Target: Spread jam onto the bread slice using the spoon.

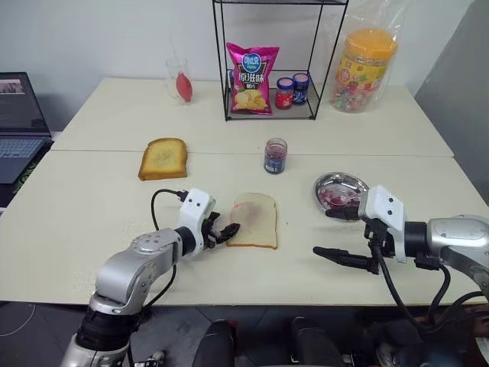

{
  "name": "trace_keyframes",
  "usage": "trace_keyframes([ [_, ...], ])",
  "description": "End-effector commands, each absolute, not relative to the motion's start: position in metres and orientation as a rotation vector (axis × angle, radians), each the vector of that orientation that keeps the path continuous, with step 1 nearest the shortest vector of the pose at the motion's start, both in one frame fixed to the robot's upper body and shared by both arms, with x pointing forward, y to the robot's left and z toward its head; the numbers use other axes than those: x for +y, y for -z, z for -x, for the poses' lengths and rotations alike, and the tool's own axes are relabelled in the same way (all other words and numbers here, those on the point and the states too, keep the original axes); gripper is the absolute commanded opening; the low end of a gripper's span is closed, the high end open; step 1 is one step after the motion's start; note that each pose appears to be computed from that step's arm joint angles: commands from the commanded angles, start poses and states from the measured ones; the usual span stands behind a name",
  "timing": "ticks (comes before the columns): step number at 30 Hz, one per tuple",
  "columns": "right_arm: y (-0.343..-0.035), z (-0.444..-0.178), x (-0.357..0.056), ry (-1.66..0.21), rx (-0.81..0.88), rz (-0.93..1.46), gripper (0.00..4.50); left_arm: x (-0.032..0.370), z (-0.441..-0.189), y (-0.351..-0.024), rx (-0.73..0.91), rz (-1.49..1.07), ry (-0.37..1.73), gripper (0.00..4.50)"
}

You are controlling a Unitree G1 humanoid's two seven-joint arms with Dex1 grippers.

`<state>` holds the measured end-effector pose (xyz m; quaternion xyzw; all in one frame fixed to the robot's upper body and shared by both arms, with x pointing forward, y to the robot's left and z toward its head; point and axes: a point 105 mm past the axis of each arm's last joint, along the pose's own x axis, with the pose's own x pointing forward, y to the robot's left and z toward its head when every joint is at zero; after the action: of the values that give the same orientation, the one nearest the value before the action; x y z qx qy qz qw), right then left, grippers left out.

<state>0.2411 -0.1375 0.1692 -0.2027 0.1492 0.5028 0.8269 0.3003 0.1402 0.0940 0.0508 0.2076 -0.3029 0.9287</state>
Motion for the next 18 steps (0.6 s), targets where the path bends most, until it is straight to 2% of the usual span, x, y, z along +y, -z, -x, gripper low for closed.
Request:
trace_keyframes([
  [1,-0.197,-0.252,-0.154,-0.904,0.169,0.399,4.50,0.157,-0.303,-0.144,0.173,-0.275,0.641,3.56],
  [2,-0.202,-0.258,-0.167,-0.798,0.115,0.392,4.50,0.155,-0.298,-0.161,0.112,-0.313,0.705,3.56],
  [3,-0.203,-0.262,-0.180,-0.707,0.084,0.391,4.50,0.152,-0.293,-0.174,0.071,-0.335,0.761,3.90],
  [6,-0.197,-0.262,-0.203,-0.572,0.045,0.289,4.50,0.138,-0.269,-0.187,0.041,-0.433,0.965,4.49],
  [12,-0.182,-0.275,-0.250,-0.245,-0.035,0.062,4.50,0.109,-0.248,-0.203,0.025,-0.487,1.230,4.49],
  [15,-0.159,-0.286,-0.268,-0.101,0.025,-0.103,4.50,0.096,-0.246,-0.203,0.016,-0.541,1.297,4.49],
  [18,-0.144,-0.295,-0.275,-0.051,0.067,-0.196,4.50,0.087,-0.244,-0.199,0.017,-0.560,1.346,4.49],
])
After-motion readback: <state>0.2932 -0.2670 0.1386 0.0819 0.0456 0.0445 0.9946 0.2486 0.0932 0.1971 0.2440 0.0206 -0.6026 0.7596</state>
